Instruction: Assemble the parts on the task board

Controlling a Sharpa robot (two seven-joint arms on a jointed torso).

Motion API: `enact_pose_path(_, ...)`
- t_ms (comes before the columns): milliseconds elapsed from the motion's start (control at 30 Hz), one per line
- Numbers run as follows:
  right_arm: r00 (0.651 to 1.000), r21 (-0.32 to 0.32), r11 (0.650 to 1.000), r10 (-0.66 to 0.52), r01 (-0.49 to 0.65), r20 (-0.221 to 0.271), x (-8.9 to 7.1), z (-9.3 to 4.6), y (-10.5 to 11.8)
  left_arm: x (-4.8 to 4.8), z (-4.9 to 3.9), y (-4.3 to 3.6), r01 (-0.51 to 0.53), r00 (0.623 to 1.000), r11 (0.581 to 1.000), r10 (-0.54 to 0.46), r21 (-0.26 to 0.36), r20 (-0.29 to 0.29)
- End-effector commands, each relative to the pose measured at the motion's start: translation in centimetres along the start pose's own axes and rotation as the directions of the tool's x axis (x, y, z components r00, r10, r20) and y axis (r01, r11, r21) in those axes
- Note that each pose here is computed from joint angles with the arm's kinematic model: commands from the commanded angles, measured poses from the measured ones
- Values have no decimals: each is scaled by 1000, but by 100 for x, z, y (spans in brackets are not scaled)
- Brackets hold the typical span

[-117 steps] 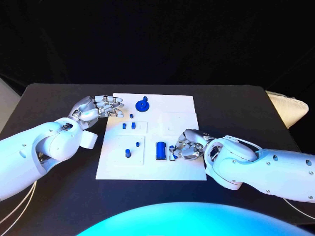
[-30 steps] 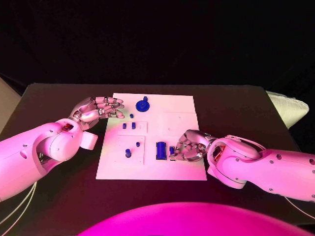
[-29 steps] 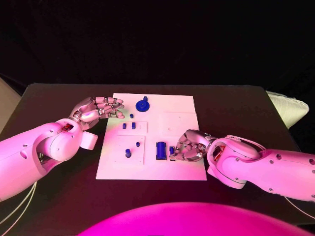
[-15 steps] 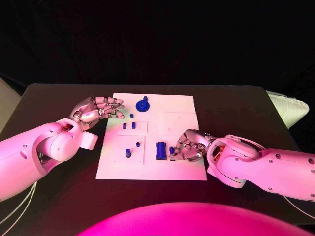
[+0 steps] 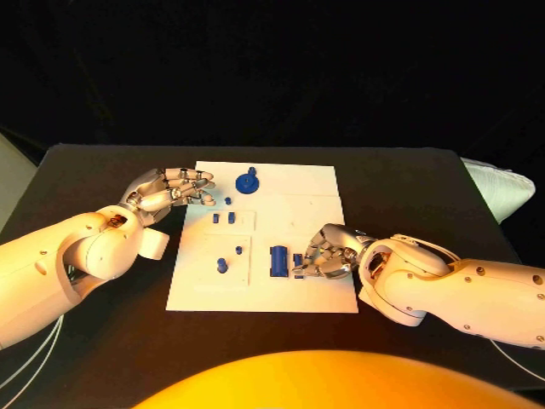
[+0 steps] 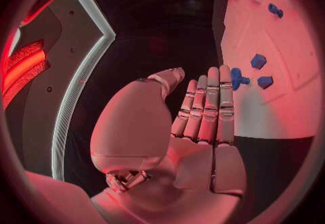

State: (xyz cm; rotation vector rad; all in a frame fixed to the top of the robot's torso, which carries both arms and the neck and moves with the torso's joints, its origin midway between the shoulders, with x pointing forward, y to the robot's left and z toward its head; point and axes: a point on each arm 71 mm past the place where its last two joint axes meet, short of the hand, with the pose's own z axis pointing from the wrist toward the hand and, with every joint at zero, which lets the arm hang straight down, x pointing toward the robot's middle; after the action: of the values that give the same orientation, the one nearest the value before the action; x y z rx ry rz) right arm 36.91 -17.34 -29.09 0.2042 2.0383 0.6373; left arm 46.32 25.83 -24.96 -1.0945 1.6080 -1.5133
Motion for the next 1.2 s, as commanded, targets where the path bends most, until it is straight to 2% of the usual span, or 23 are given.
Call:
enact_pose_path(33,1000,-3,1000,-12,12,-2,3,2,-11,20,2,-7,8,1000,1000,-8,5,-17)
enact_pose_path(533,1000,-8,1000,-5,5,11,8,32,-28,23,1,-2,8,1000,1000,-8,3,-20)
enact_pose_path(933,995,-59,995,82,-78,61,-35,-27,14,19,-1,0,7,1000,1000,-7,1,-19)
enact_pose_path(1200,993,-61,993,104,-101,58,-55,-68,-13,20,1,3,8,1000,1000,-8,0,-20)
